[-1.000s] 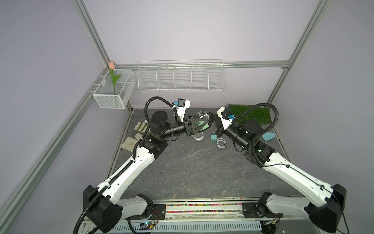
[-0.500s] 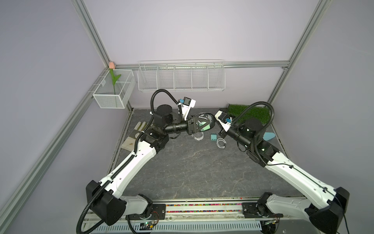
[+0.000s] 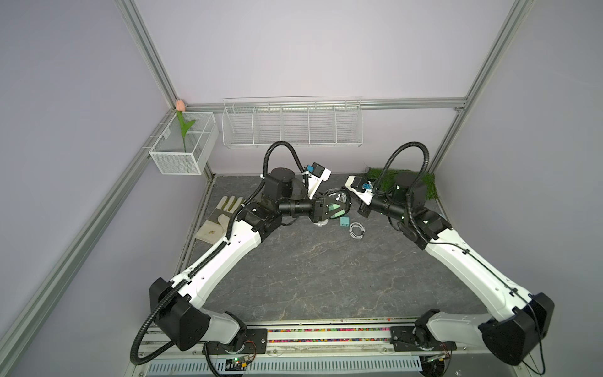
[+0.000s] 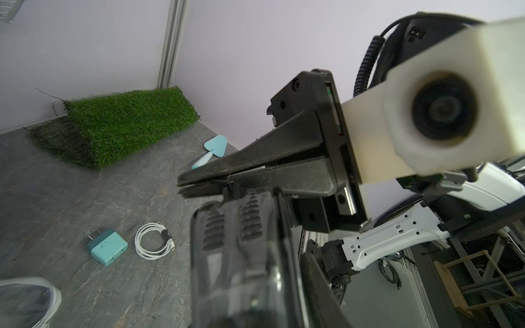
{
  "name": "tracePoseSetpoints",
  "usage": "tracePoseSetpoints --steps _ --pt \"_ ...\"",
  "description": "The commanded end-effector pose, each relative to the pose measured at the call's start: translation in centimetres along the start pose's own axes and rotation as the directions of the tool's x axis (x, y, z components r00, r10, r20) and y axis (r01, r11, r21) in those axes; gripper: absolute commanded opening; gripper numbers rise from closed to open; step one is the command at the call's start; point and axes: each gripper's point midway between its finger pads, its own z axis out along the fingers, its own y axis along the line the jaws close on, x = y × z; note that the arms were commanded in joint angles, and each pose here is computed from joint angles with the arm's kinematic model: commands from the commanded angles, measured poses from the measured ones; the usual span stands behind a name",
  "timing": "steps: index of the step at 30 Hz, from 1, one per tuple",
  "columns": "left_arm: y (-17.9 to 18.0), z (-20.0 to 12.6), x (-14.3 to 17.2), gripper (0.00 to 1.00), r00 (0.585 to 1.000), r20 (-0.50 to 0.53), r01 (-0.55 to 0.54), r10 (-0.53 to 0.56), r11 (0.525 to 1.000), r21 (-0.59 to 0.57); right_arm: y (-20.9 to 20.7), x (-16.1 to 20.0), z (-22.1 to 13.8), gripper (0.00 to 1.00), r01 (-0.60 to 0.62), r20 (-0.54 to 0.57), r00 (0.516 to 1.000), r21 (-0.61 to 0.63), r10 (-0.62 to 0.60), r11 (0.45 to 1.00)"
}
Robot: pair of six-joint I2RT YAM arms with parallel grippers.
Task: Pack away charging kits
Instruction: Zip the zipper on the storage bag, then place the storage bag at the center of the board.
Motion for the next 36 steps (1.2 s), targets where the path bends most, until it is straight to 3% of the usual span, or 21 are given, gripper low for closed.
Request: tracePoseSetpoints --steps 1,2,5,7,9,12,13,14,16,19,23,27,29,33,36 --pt "-0.5 0.8 2.2 0.00 0.996 -0.077 0.041 -0.039 0.999 0.016 -0.5 -2.8 -0.3 0.11 0.001 0.106 0.994 -0.003 0.000 1.000" --pt "0.6 0.7 2.2 0.00 0.995 -0.064 0.071 -0.072 0.997 -0.017 -0.4 -2.7 -0.4 0.18 -0.009 0.119 0.993 0.006 0.008 1.000" --pt "6.0 -0.7 2.2 0.00 0.976 0.048 0.219 -0.214 0.966 -0.137 -1.5 -2.0 -1.2 0.61 -0.074 0.127 0.990 0.097 0.061 0.992" --pt "11.1 -2.4 3.0 0.00 0.943 0.143 0.329 -0.301 0.910 -0.253 -2.8 -1.2 -1.9 0.73 -0.138 0.105 0.987 0.189 0.120 0.972" --pt "15.8 -4.3 4.2 0.00 0.900 0.246 0.427 -0.360 0.842 -0.329 -4.8 0.0 -2.9 0.82 -0.245 0.103 0.969 0.323 0.224 0.914" --pt "22.4 -6.6 5.9 0.00 0.811 0.375 0.573 -0.450 0.743 -0.347 -7.4 3.7 -4.7 0.98 -0.432 0.119 0.892 0.514 0.437 0.741" --pt "24.6 -7.0 6.5 0.00 0.777 0.405 0.618 -0.482 0.707 -0.345 -7.4 4.8 -4.9 0.97 -0.481 0.119 0.857 0.535 0.501 0.695" --pt "26.4 -7.0 7.1 0.00 0.747 0.427 0.653 -0.509 0.681 -0.331 -6.9 5.7 -4.9 0.89 -0.512 0.111 0.832 0.530 0.543 0.676" --pt "29.5 -6.6 8.3 0.00 0.703 0.450 0.701 -0.551 0.641 -0.313 -5.8 6.9 -4.5 0.89 -0.561 0.097 0.792 0.503 0.602 0.658" --pt "32.7 -5.9 9.7 0.00 0.676 0.473 0.733 -0.565 0.577 -0.359 -4.7 9.2 -4.3 0.89 -0.623 0.088 0.722 0.515 0.687 0.589" --pt "35.8 -5.6 11.5 0.00 0.632 0.507 0.775 -0.586 0.494 -0.395 -3.9 11.9 -3.6 0.89 -0.630 0.048 0.681 0.548 0.731 0.551" --pt "37.2 -5.1 13.4 0.06 0.574 0.538 0.819 -0.617 0.445 -0.363 -3.6 14.4 -2.7 0.89 -0.608 -0.005 0.656 0.589 0.755 0.533" --pt "37.7 -5.9 14.5 0.16 0.553 0.572 0.833 -0.606 0.397 -0.384 -3.2 15.0 -2.2 0.89 -0.609 -0.023 0.649 0.584 0.761 0.537" --pt "37.0 -7.5 15.0 0.62 0.540 0.626 0.842 -0.563 0.374 -0.389 -2.9 15.2 -1.9 0.89 -0.621 -0.025 0.640 0.571 0.768 0.537" --pt "36.3 -8.2 14.9 0.75 0.543 0.635 0.840 -0.550 0.361 -0.406 -2.9 14.9 -1.9 0.89 -0.626 -0.023 0.641 0.562 0.767 0.540"
